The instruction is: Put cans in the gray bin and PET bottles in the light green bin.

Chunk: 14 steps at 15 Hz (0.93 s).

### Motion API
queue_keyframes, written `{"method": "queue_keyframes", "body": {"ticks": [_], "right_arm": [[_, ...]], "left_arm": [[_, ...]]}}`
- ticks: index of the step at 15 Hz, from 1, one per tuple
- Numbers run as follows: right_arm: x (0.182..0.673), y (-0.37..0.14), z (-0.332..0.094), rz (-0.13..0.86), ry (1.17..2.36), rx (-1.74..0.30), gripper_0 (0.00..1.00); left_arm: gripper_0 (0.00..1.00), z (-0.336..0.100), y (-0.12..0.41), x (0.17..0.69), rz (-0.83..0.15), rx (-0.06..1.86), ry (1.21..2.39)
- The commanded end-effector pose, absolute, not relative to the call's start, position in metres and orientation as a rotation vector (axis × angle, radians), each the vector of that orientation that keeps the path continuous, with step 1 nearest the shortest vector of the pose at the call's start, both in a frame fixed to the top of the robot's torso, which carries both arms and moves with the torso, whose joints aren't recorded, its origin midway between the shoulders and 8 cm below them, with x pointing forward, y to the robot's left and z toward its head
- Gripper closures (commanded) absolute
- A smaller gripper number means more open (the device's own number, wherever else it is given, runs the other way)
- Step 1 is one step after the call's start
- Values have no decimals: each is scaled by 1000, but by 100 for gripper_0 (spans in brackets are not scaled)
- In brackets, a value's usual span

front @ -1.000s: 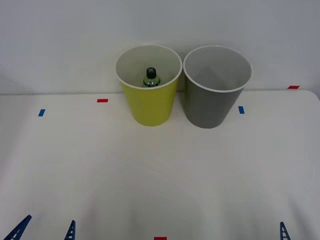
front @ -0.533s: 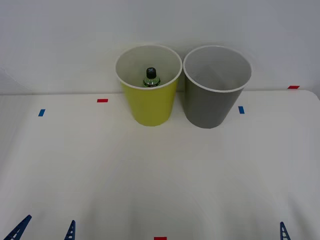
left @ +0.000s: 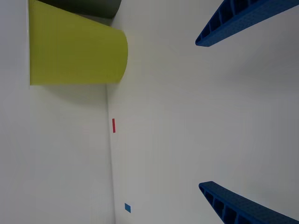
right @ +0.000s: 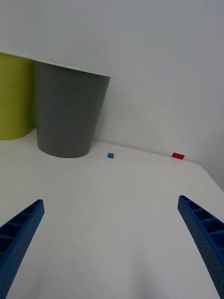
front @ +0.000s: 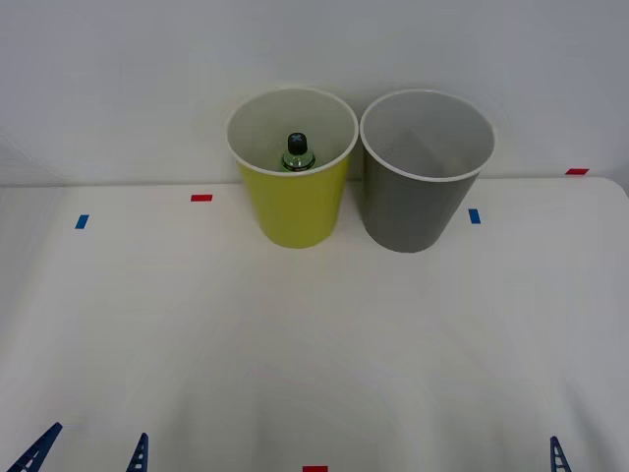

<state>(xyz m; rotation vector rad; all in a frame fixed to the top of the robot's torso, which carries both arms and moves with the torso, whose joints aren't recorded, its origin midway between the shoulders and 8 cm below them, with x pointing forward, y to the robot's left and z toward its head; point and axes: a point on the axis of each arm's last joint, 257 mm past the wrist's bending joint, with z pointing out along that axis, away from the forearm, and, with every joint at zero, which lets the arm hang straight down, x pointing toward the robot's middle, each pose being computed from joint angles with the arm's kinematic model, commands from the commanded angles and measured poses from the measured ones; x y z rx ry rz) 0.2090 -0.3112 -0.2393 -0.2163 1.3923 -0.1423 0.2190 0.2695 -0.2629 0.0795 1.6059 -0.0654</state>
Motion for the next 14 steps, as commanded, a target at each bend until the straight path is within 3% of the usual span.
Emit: {"method": "queue_keyframes", "body": {"ticks": [1, 14], "right_arm": [[209, -311, -239, -142, 1392, -216, 0], [209, -311, -239, -142, 1392, -216, 0]], "left_arm": [[0, -263, 270, 219, -65, 79, 1606], [0, -263, 270, 219, -65, 79, 1606]]}}
